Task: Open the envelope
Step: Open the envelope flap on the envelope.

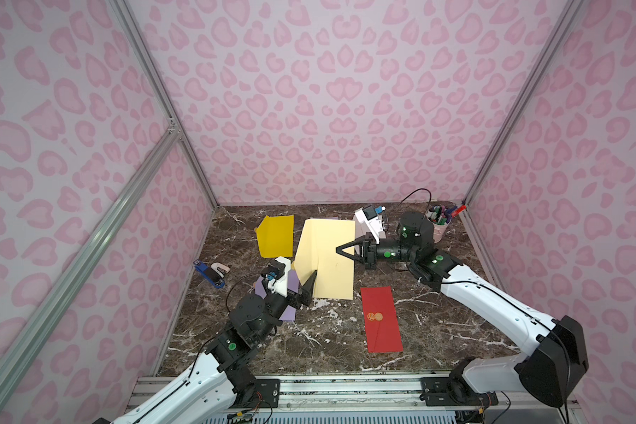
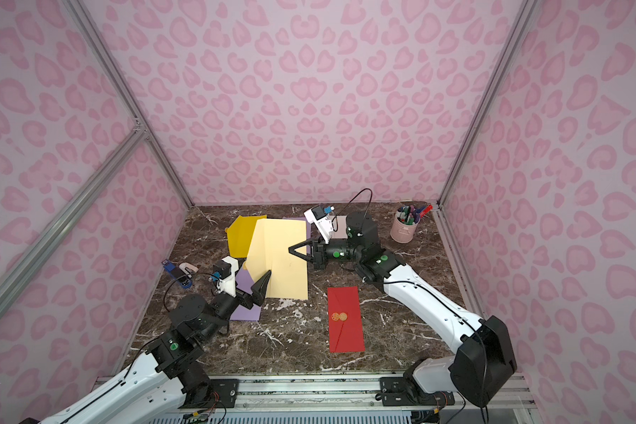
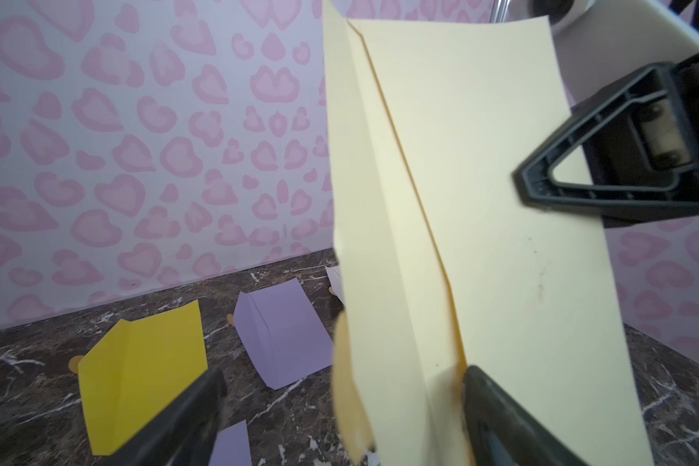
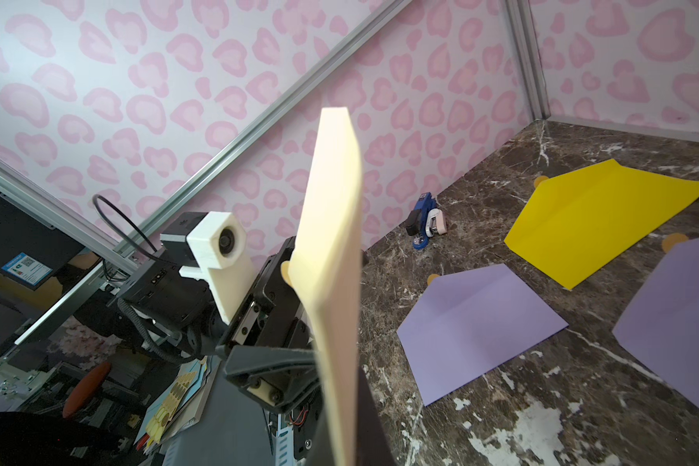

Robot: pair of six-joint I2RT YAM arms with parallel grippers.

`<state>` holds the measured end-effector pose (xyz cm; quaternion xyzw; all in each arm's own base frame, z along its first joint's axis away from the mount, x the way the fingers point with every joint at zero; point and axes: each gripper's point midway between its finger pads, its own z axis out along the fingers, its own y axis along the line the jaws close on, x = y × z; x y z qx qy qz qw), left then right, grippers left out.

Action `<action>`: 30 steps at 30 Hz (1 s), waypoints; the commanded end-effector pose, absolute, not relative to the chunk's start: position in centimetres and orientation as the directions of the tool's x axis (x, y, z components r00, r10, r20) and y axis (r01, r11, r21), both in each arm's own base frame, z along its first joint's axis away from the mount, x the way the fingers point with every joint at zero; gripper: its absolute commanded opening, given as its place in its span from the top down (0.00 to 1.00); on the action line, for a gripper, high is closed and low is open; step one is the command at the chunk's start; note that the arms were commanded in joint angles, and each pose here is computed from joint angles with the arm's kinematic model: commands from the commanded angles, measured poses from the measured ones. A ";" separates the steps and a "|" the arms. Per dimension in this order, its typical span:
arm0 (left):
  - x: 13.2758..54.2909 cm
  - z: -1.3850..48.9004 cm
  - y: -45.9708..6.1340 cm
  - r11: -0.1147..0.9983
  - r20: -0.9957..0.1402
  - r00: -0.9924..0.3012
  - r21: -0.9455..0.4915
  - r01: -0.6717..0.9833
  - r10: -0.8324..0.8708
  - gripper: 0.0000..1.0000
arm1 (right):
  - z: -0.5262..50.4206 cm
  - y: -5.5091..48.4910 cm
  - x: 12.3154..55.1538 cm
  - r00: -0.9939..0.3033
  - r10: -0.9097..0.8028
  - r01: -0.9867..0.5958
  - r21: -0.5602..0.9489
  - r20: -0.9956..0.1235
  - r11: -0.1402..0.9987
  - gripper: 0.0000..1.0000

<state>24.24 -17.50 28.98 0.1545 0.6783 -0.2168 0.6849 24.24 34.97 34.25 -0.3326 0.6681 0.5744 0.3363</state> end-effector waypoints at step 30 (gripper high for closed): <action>20.2 33.3 -20.0 0.666 -0.972 0.092 -0.079 0.741 -0.218 0.96 | 33.1 35.9 25.1 -0.563 -0.075 -0.825 0.556 -0.823 0.100 0.89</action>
